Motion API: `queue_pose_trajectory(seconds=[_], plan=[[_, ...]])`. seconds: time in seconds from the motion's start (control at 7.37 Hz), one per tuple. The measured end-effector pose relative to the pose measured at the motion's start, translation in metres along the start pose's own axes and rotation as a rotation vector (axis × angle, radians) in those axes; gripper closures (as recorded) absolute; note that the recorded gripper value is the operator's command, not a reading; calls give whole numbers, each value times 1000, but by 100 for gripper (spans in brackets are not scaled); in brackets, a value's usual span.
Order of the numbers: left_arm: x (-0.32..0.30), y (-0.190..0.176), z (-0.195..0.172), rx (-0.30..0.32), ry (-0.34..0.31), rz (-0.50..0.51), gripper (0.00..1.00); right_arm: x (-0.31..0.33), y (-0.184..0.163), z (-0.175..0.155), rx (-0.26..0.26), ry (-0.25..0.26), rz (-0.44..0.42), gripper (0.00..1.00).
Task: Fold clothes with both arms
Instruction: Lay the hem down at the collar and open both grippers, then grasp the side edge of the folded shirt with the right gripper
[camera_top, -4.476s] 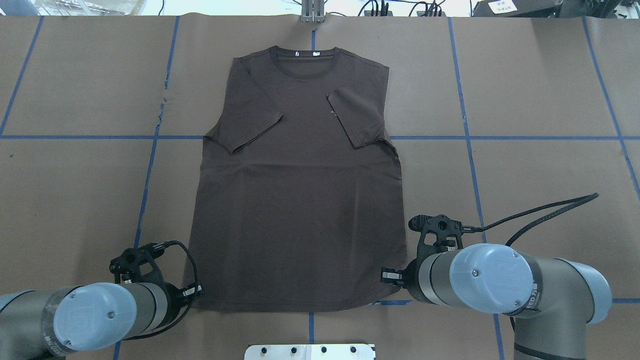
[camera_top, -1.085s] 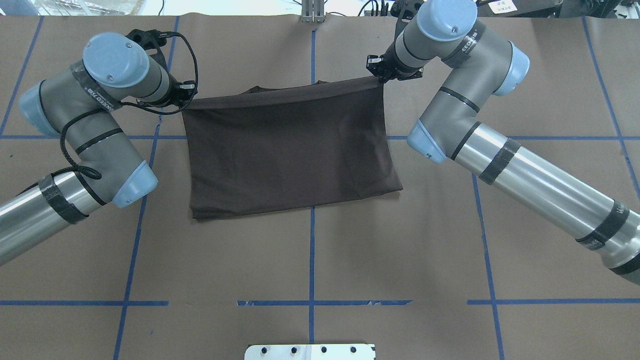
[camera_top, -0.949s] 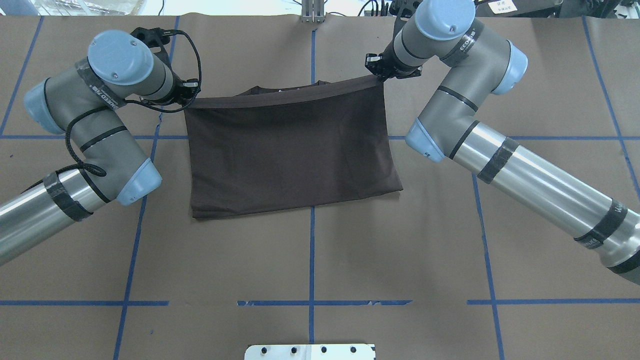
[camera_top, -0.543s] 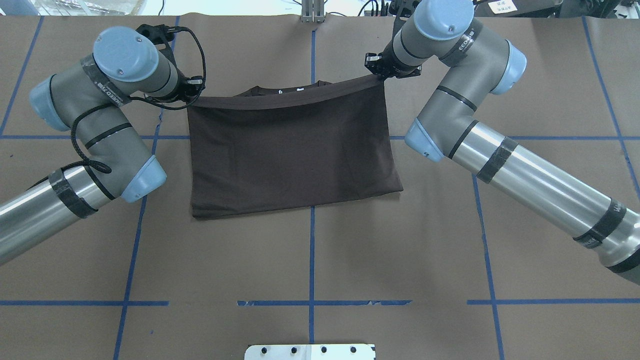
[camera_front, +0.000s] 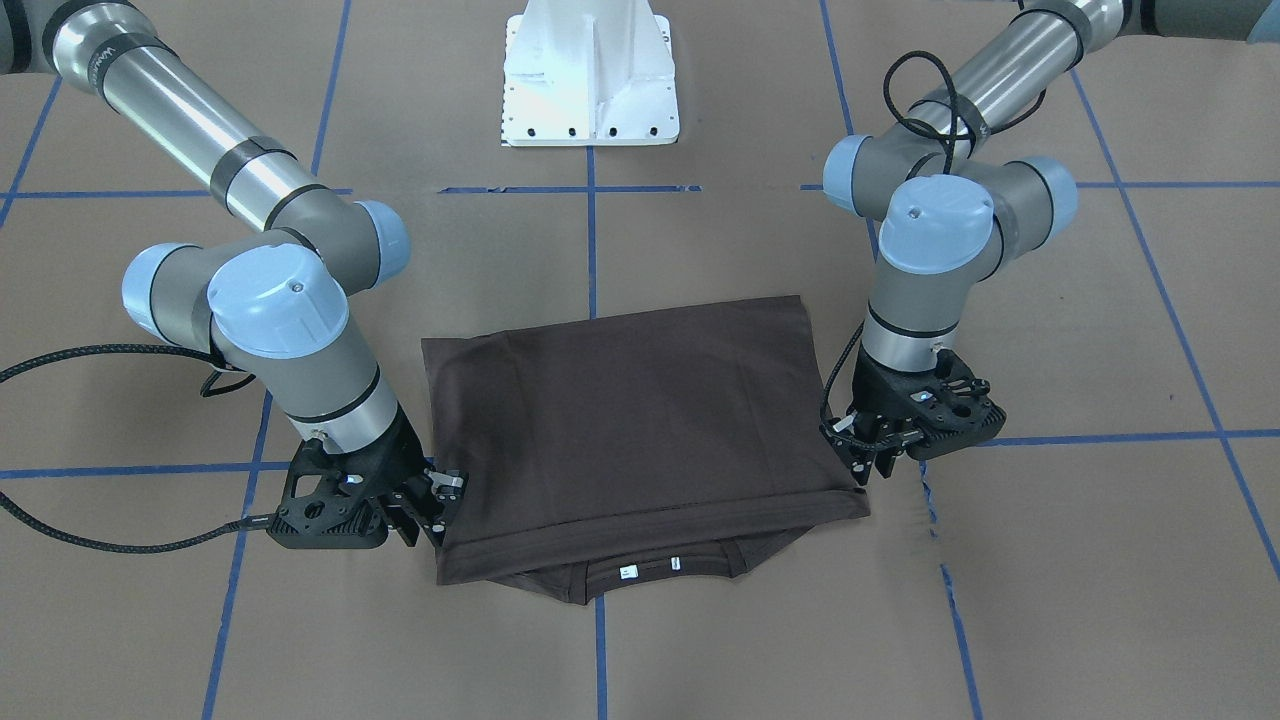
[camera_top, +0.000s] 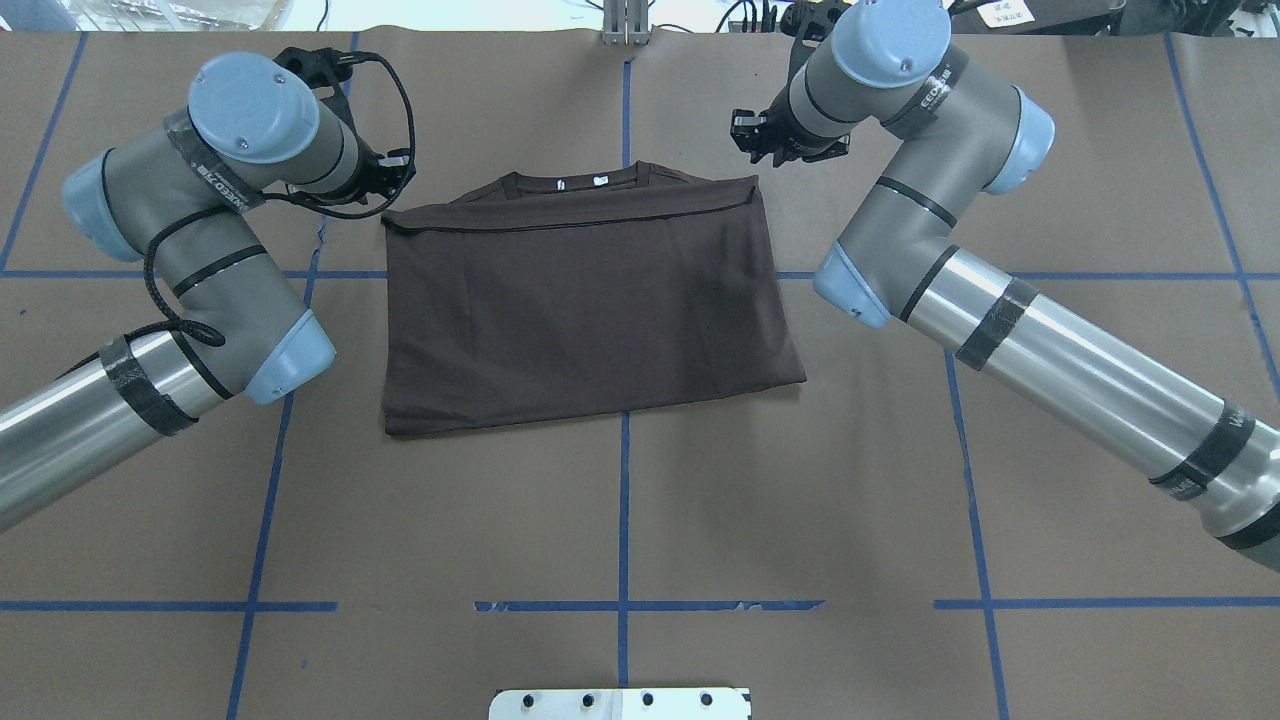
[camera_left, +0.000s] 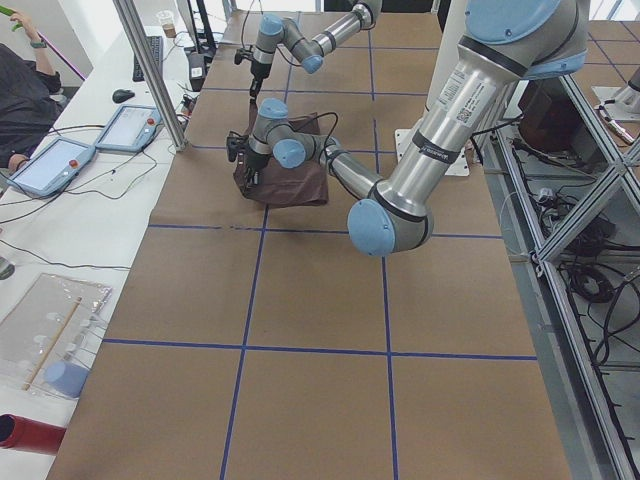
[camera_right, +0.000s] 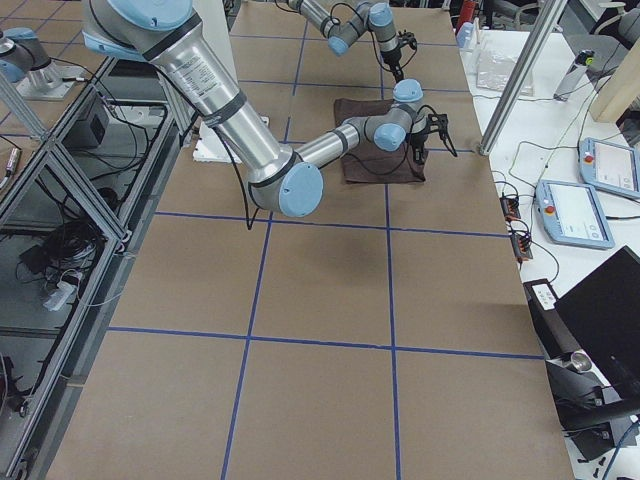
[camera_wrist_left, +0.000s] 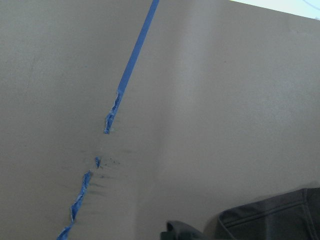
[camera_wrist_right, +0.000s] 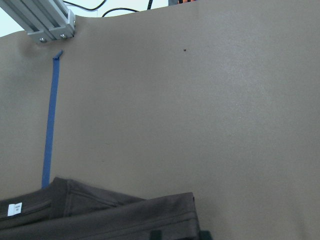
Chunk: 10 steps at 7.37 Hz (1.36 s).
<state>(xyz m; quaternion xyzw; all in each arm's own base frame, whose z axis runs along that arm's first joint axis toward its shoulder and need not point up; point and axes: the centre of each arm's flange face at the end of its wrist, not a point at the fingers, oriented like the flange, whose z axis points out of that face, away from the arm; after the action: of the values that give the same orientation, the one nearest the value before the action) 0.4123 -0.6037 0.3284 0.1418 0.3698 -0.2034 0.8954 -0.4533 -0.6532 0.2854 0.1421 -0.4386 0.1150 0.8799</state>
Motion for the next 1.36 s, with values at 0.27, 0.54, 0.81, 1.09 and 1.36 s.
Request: queue_pose_trajectory(seconds=[0.27, 0.54, 0.81, 1.09, 1.36], plan=[[3, 0, -7, 1, 19, 8, 0, 15, 15, -3, -63, -28, 10, 0], [11, 0, -26, 9, 52, 12, 0, 57, 65, -20, -118, -56, 43, 0], [17, 3, -46, 14, 82, 11, 0, 74, 150, -20, -168, -54, 24, 1], [20, 5, -61, 16, 88, 11, 0, 69, 194, -6, -194, -38, -7, 45], [21, 6, -71, 17, 93, 11, 0, 67, 206, 2, -206, -29, -20, 100]])
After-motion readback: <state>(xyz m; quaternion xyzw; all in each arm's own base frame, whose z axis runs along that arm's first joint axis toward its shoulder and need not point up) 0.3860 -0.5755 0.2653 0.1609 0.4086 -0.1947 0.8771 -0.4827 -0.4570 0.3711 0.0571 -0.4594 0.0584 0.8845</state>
